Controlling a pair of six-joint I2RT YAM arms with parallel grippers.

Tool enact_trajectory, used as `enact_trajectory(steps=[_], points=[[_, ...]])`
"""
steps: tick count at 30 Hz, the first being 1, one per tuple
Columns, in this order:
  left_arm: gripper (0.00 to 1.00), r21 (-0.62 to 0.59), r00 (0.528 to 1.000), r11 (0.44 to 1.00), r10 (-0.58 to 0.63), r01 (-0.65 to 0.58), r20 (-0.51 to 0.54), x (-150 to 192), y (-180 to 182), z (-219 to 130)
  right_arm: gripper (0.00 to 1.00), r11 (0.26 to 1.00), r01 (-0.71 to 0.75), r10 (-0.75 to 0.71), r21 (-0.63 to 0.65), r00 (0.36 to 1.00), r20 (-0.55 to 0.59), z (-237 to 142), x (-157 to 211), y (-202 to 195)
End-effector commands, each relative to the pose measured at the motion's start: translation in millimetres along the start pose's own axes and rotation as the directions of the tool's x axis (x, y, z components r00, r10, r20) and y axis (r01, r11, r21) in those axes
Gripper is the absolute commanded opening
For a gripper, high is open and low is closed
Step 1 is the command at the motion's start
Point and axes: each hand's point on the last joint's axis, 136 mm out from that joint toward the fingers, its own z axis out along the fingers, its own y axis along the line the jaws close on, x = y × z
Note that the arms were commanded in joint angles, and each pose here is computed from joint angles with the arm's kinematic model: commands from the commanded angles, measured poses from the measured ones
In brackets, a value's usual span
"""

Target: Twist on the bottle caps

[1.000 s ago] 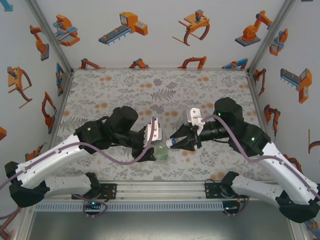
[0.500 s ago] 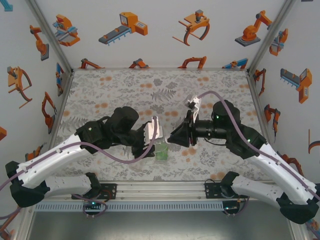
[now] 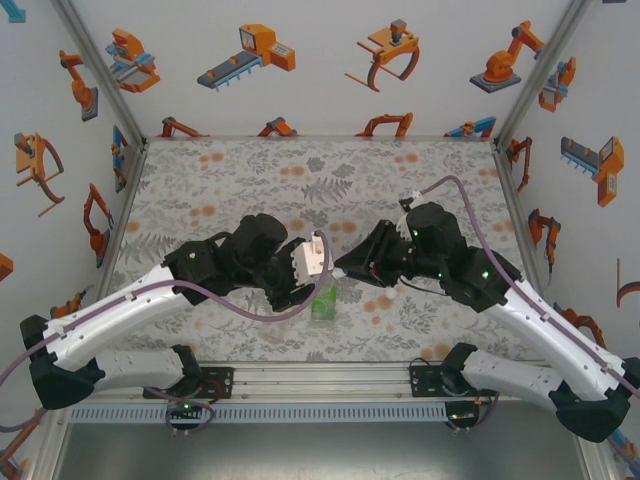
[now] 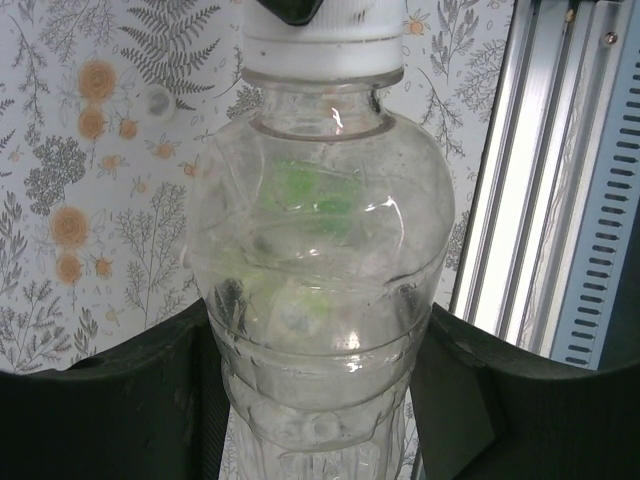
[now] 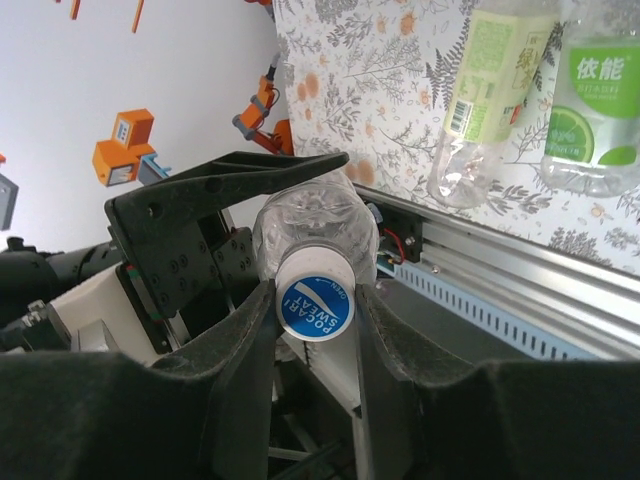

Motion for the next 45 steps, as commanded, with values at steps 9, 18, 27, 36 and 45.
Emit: enact_trajectory(steps=[9,18,27,36,45], points=[[0.01,-0.045,0.999,0.999,-0.010,0.012,0.049,-10,8,-4,0.43,0.995,-0.098,0.099,0.014,0.995,-0.018,-5,3,5],[0.03,-0.051,0.999,0.999,-0.008,0.010,0.044,-11,9,-4,0.25,0.994,-0.106,0.106,-0.002,0.994,0.007,-9,0,5],[0.75,-0.067,0.993,0.997,-0.021,0.029,0.112,-18,9,-14,0.13,1.000,-0.005,0.004,0.012,0.999,0.054,-8,-13,7],[0.91,-0.210,0.979,0.971,-0.070,0.111,0.193,-8,25,-48,0.11,0.936,0.233,-0.263,0.263,0.961,0.085,-11,-58,-5],[0.92,-0.344,0.936,0.878,-0.265,0.334,0.232,24,49,-70,0.10,0.744,0.421,-0.507,0.519,0.862,0.028,5,-137,-17]])
